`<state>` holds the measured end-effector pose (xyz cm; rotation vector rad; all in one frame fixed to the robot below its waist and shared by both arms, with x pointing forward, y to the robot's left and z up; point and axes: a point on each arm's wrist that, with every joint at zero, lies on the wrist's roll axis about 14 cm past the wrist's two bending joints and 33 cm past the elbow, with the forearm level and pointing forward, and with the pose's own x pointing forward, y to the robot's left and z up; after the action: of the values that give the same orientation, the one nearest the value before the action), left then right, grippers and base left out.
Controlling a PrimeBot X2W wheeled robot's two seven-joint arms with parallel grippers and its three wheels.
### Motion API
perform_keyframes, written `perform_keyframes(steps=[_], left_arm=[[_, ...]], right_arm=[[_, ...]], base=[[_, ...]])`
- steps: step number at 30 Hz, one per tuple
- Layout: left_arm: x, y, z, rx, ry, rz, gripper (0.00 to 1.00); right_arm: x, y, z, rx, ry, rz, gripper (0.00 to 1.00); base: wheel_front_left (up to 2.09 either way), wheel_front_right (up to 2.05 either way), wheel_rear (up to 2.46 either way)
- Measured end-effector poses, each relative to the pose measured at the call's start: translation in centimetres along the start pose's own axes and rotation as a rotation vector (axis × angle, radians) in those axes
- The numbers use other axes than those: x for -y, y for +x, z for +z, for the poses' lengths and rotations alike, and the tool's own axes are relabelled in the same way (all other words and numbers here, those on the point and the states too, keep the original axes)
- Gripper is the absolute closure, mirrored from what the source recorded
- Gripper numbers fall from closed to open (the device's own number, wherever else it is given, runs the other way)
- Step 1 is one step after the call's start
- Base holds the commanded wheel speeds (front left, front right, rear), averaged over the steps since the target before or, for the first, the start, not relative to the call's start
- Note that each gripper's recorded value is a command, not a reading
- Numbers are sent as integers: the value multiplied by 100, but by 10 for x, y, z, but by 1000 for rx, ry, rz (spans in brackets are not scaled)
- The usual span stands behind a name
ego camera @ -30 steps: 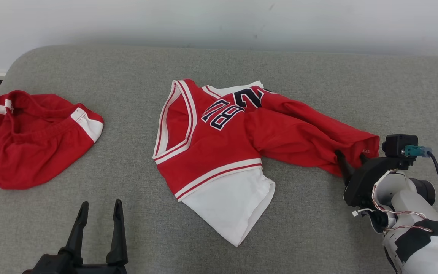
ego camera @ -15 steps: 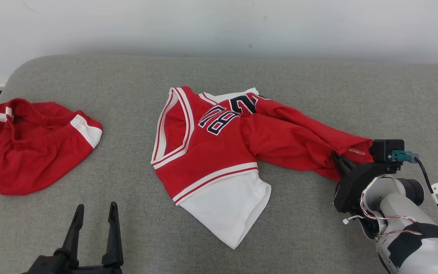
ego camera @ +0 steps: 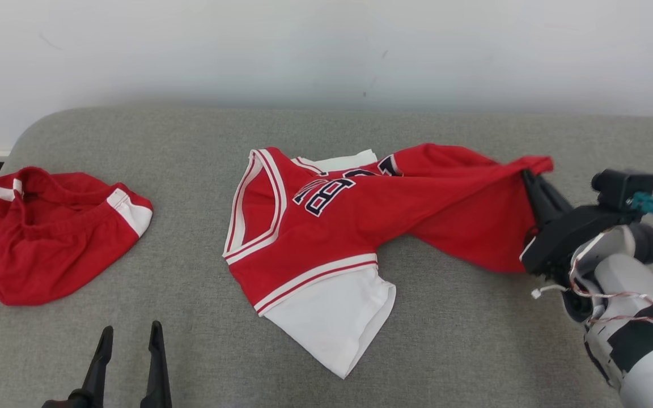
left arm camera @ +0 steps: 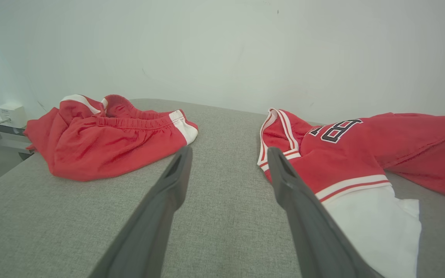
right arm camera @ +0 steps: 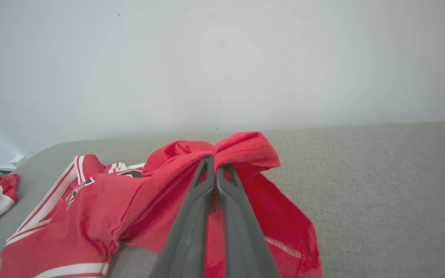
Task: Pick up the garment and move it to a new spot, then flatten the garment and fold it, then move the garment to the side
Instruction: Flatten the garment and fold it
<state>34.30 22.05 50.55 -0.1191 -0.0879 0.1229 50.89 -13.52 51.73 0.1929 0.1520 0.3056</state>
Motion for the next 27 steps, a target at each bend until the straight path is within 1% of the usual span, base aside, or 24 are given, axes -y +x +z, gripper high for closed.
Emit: perform_keyframes(steps=[2,5,7,9,12,17,19,23,25,27], left_arm=[[0,-1,1,4,0,-1,0],[2,-2,2,7,-2,-7,0],[3,-3,3,11,-5,-12,0],[5,-3,4,12,-7,-17,0],[5,-4,4,12,-8,-15,0],[3,-4,5,14,-8,-8,0],[2,-4,5,14,-6,-2,0],[1,-2,5,16,-4,2,0],[2,-1,5,15,-4,-1,0],[3,1,4,15,-5,-6,0]], right_arm=[[1,-1,22,61,-12,5,100],[2,-6,38,100,-28,12,100],[2,-9,44,107,-38,20,100],[0,-12,39,84,-33,27,100],[11,-21,11,-12,1,2,100],[36,-55,-55,-211,53,-74,100],[40,-69,-75,-252,77,-98,100],[46,-95,-102,-311,96,-142,100],[42,-106,-116,-347,114,-153,100],[40,-116,-129,-389,108,-164,100]], base=[[0,0,0],[0,0,0],[0,0,0],[0,0,0],[0,0,0],[0,0,0],[0,0,0],[0,0,0],[0,0,0],[0,0,0]])
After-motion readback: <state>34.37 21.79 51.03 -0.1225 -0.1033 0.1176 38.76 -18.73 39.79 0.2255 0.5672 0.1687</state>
